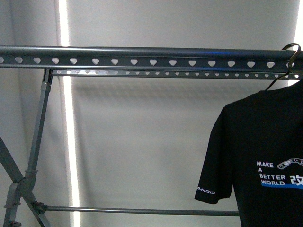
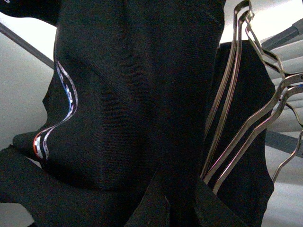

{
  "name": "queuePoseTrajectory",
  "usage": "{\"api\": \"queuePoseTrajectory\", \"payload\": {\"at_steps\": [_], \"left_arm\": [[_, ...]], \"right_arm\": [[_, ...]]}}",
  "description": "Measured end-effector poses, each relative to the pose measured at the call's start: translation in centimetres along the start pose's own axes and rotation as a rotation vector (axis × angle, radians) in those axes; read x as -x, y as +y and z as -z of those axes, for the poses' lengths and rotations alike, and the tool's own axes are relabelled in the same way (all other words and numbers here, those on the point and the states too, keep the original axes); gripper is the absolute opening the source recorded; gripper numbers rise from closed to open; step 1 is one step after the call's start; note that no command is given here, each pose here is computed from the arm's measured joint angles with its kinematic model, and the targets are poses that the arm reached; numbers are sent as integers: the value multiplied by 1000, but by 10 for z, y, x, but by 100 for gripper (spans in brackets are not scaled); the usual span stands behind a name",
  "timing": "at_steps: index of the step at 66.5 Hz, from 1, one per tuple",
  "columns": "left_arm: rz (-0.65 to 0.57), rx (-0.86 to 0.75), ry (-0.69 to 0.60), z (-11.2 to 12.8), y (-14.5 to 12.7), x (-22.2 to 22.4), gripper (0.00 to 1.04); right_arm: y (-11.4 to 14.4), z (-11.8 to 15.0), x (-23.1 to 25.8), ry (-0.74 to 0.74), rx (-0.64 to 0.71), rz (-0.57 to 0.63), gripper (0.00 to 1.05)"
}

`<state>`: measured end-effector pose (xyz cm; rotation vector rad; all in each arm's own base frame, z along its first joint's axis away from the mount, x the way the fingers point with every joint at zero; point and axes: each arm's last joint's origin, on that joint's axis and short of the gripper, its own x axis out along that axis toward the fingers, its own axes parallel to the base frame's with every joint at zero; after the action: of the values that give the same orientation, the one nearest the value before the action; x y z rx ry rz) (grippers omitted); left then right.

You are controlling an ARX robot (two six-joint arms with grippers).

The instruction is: Hang clothes on hanger

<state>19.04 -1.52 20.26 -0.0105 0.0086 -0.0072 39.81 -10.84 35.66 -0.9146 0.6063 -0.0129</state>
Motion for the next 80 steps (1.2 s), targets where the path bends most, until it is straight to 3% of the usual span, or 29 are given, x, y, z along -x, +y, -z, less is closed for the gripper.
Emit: {"api": "queuePoseTrajectory", "payload": {"at_steps": [22, 33, 45, 54, 61, 67, 73, 80], "left_arm": [[-9, -5, -6, 16, 15, 29, 4], [-5, -5, -4, 23, 15, 42, 4], [-6, -5, -4, 27, 15, 52, 4], [-5, -6, -20, 33, 15, 58, 4], [-6, -7, -29, 31, 15, 64, 4], [-5, -7, -30, 30, 15, 69, 4], [-5, -7, -32, 30, 15, 73, 4], [-5, -7, -32, 30, 15, 75, 4]], "right_arm": [[4, -5, -17, 88, 124, 112, 6], [22, -17, -12, -87, 101, 81, 43], [25, -22, 38, -314, -8, 111, 73], [33, -3, 100, -553, -242, 79, 99], [60, 37, 135, -727, -557, -67, 97], [105, 75, 170, -823, -833, -195, 97], [157, 102, 199, -880, -976, -184, 97], [191, 115, 209, -820, -1034, -143, 92]]}}
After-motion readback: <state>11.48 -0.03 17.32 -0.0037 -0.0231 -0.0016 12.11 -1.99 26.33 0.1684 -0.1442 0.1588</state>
